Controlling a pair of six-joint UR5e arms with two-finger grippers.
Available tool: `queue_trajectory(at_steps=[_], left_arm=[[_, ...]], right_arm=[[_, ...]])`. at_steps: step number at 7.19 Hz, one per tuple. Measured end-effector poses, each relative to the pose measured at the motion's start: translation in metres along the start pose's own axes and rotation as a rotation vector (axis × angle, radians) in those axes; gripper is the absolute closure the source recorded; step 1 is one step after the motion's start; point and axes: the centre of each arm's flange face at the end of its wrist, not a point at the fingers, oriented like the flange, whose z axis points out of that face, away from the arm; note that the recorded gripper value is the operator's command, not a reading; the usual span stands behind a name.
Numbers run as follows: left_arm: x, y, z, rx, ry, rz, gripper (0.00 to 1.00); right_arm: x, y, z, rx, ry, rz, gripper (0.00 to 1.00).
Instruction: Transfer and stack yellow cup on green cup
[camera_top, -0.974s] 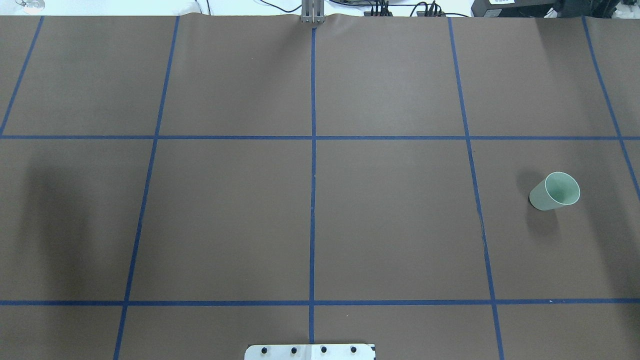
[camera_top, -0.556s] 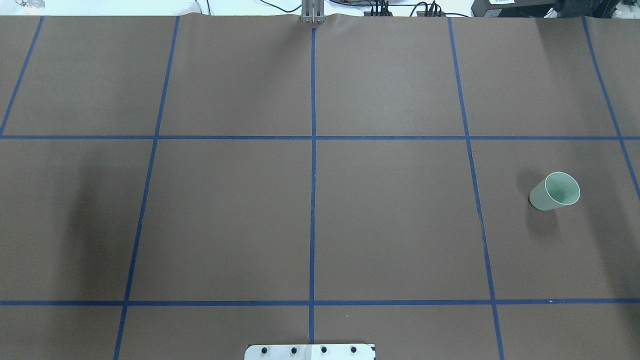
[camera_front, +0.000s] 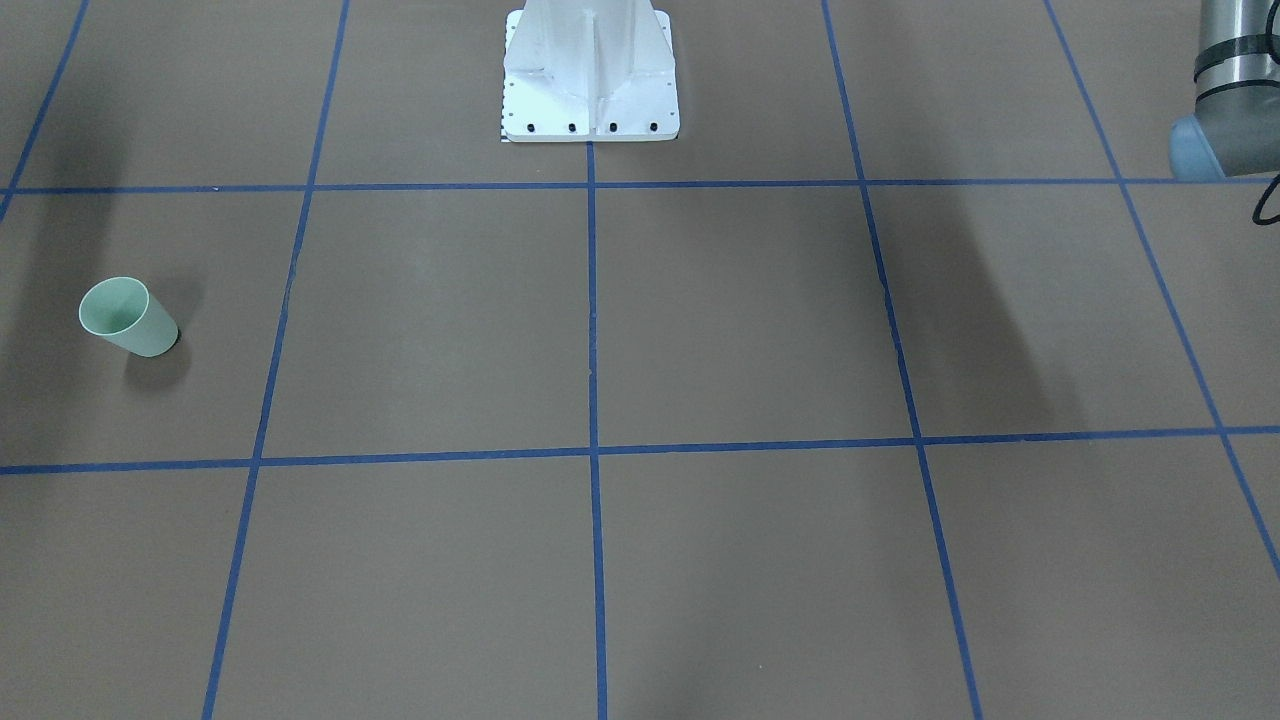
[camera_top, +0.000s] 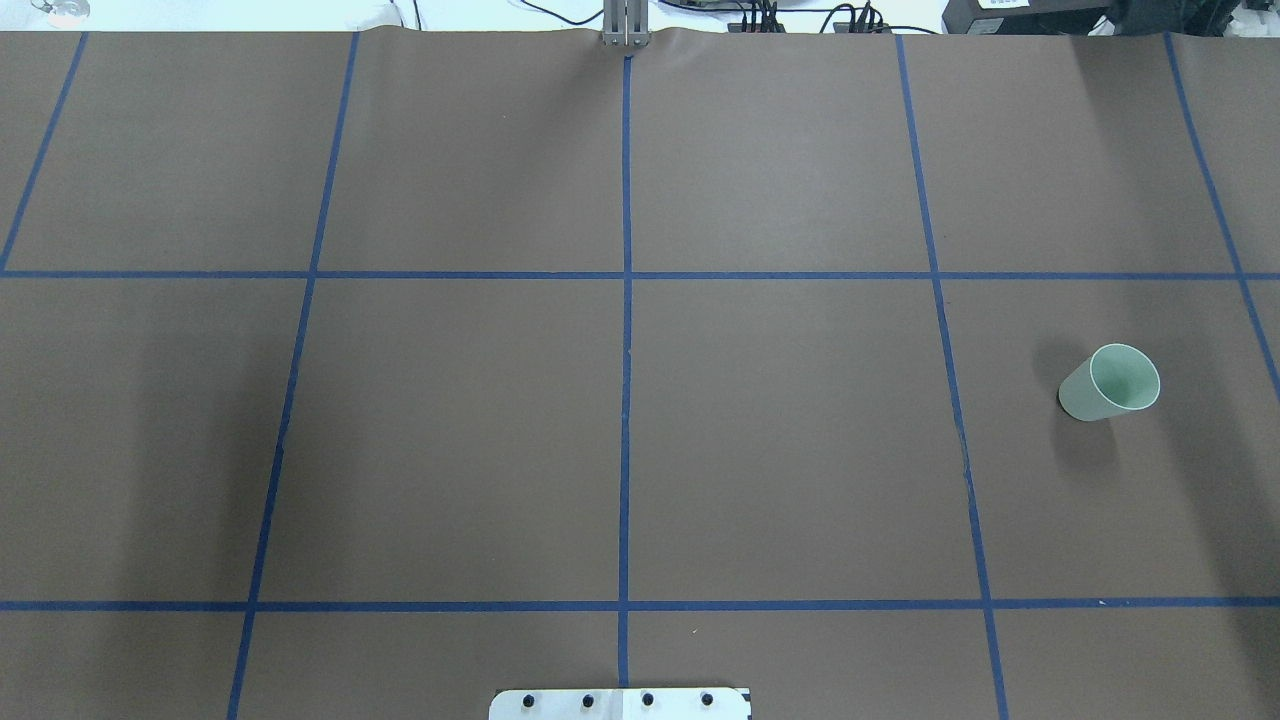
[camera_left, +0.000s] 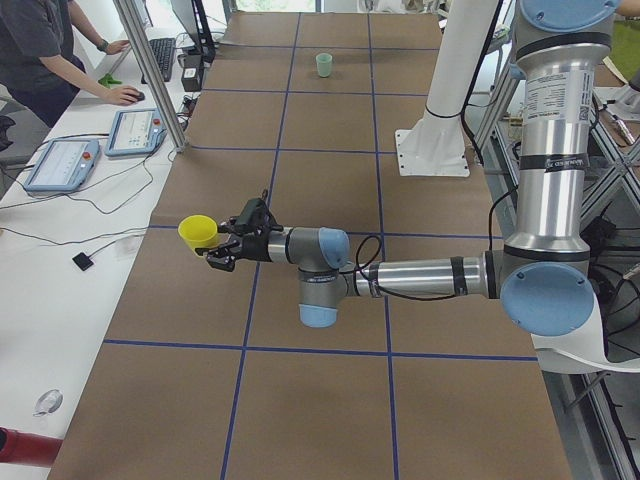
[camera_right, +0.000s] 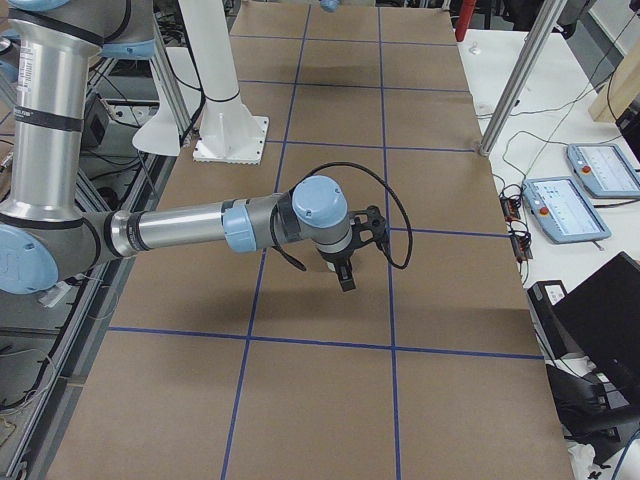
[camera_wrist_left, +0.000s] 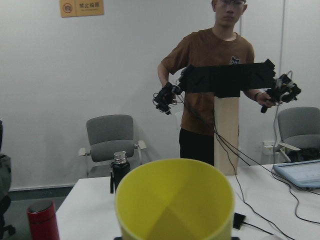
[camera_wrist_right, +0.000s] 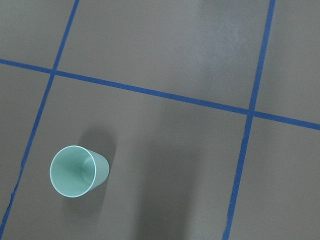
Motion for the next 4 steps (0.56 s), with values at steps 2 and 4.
queue_trajectory(at_steps=[2,4], left_arm=[[0.058,-0.001,0.018,-0.040,0.185,0.040,1.00],[0.113,-0.009,0.029,-0.074,0.405,0.104,1.00]], right_arm=[[-0.017,-0.019,-0.006,0.028,-0.072,0.002,0.01],[-0.043,-0.052,-0.011,0.048,-0.113,0.043,0.00]])
